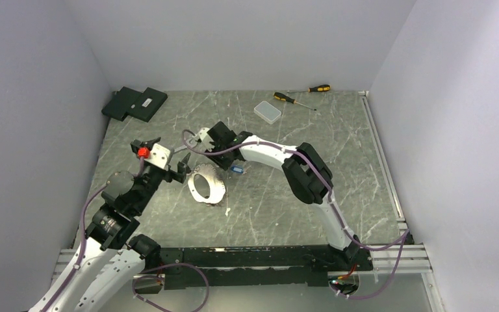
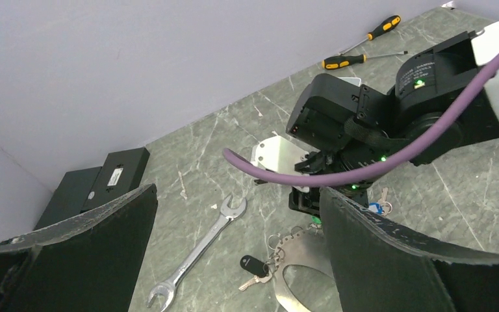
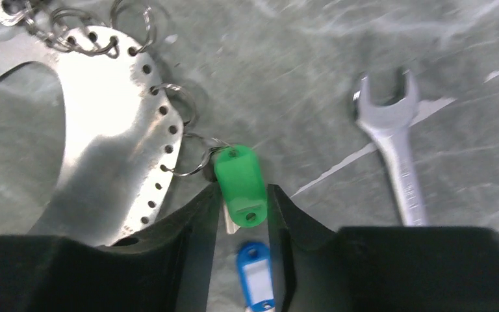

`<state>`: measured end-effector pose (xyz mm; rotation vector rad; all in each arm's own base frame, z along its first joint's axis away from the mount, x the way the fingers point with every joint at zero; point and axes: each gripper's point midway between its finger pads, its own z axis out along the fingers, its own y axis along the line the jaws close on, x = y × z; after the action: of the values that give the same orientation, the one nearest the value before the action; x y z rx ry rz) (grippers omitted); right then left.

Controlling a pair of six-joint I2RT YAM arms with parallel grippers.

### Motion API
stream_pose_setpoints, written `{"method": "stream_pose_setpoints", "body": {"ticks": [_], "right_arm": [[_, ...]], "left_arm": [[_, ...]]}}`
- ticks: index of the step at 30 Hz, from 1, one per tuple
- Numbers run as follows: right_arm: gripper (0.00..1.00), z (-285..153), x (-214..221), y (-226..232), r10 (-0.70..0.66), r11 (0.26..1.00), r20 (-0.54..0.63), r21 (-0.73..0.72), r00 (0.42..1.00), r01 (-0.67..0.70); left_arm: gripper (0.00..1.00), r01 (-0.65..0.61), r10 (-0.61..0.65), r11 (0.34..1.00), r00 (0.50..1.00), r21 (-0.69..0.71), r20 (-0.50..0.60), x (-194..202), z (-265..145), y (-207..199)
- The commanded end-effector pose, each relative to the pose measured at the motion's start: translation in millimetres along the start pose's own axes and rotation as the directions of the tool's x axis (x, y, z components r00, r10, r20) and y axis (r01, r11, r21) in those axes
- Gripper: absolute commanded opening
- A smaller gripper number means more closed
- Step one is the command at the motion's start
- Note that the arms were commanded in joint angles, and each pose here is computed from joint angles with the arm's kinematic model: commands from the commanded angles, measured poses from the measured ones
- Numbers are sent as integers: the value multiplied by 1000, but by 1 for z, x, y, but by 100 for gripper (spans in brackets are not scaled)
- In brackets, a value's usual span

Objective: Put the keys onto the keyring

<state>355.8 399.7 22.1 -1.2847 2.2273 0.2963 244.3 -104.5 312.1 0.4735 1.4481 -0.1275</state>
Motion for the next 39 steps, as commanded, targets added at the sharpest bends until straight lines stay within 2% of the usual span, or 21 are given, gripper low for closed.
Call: {"method": "stream_pose_setpoints", "body": {"ticks": [1,3,5,14,18,21,23,26,28,30,31,35,39], "right_arm": [[45,1,-13,-30,-41,994,-1,104,999,41],[53,-4,-17,-38,-59,988,-4,145,998,59],[57,-11,-19,-48,-72,979,-8,189,997,73],[59,-50,-31,-71,-45,955,40,294,998,32],[59,-88,-49,-73,-10,947,183,318,983,-50],[62,-118,-56,-74,17,937,294,328,956,-117],[68,-136,-59,-72,36,933,367,320,929,-163],[80,-154,-49,-70,78,926,444,300,893,-230],[92,-171,-46,-74,118,909,508,291,853,-299],[98,-181,-37,-77,161,890,555,276,816,-363],[100,-188,-33,-79,197,877,585,253,787,-408],[100,-197,-10,-75,267,867,627,175,732,-466],[98,-188,10,-60,344,873,581,91,737,-479]], "left_arm": [[99,16,-16,1000,999,-4,52,-16,-1,3],[99,17,-17,1000,998,-4,56,-17,-1,3],[99,16,-16,1000,998,-6,58,-17,-2,3],[99,18,-17,1000,998,-11,67,-19,-5,5],[99,19,-18,1000,997,-17,69,-20,-6,6],[99,21,-20,1000,997,-16,68,-20,-6,6],[99,21,-20,1000,997,-18,69,-20,-6,6],[99,23,-21,1000,997,-18,69,-20,-6,6],[99,23,-21,1000,997,-18,68,-20,-6,6],[99,23,-22,1000,997,-16,68,-20,-6,6],[99,23,-22,1000,998,-18,66,-19,-5,6],[100,24,-22,999,998,-27,53,-16,-2,7],[100,23,-23,998,1000,-60,2,-5,5,11]]}}
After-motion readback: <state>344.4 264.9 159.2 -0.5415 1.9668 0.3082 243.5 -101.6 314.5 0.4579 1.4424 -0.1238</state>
